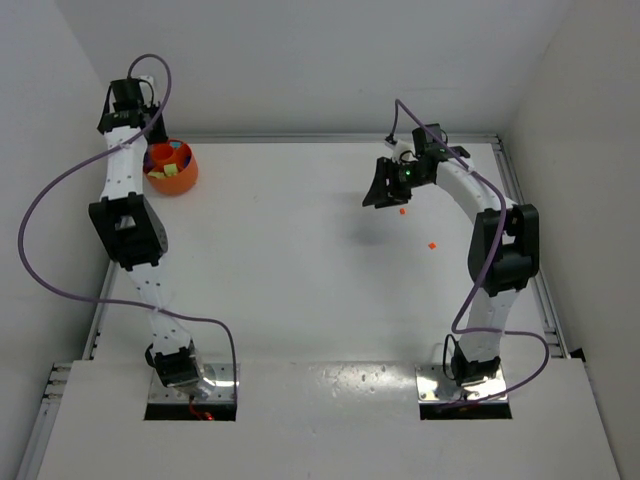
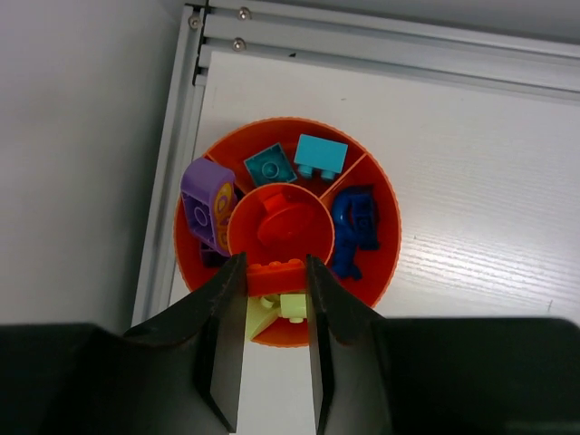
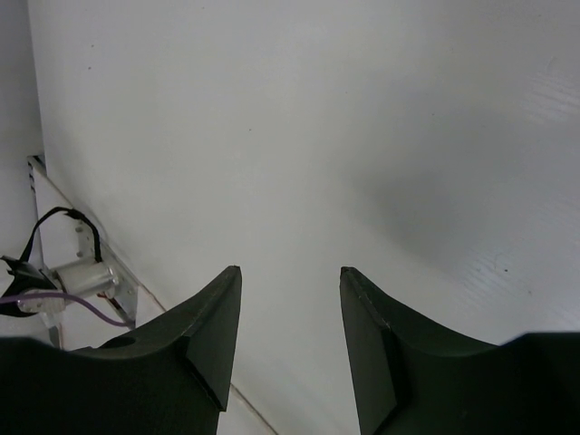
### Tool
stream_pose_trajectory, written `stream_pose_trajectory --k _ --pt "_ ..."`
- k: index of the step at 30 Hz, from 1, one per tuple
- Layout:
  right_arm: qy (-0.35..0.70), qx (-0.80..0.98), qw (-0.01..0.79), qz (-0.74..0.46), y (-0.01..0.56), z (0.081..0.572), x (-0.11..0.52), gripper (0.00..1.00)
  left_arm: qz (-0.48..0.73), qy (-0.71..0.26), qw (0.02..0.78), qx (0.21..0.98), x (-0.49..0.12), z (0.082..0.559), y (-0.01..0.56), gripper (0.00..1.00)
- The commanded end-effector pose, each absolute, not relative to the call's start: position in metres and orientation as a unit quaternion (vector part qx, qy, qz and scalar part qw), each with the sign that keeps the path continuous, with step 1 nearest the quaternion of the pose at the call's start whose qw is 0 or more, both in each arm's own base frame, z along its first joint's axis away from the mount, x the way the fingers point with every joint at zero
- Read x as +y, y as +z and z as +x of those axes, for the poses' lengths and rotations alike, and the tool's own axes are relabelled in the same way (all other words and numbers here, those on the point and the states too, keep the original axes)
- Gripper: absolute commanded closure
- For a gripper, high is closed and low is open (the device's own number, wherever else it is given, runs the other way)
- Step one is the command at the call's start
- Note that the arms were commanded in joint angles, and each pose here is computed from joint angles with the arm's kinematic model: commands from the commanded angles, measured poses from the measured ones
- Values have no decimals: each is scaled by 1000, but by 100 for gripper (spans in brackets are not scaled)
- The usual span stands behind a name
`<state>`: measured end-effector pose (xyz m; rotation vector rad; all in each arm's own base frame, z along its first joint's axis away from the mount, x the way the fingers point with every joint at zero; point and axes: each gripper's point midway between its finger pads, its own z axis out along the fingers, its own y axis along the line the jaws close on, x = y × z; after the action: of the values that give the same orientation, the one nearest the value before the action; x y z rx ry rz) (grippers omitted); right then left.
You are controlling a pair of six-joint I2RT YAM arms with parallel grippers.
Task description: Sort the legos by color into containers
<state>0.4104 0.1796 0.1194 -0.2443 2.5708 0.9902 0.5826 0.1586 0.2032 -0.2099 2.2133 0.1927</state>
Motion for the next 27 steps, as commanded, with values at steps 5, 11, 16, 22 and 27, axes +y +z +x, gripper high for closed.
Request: stream_pose_trajectory --k 5,11,16,22,27 --pt "348 909 208 -99 128 416 179 52 -92 94 456 880 173 593 206 85" --pt "348 909 208 -99 128 416 179 52 -92 94 456 880 174 598 200 81" --pt "348 910 204 -98 124 417 179 52 -95 96 446 885 177 601 184 77" --pt "348 910 204 -98 124 417 179 52 -99 98 446 884 183 601 180 63" --pt "348 911 200 -96 121 414 178 52 -99 98 446 884 183 600 182 38"
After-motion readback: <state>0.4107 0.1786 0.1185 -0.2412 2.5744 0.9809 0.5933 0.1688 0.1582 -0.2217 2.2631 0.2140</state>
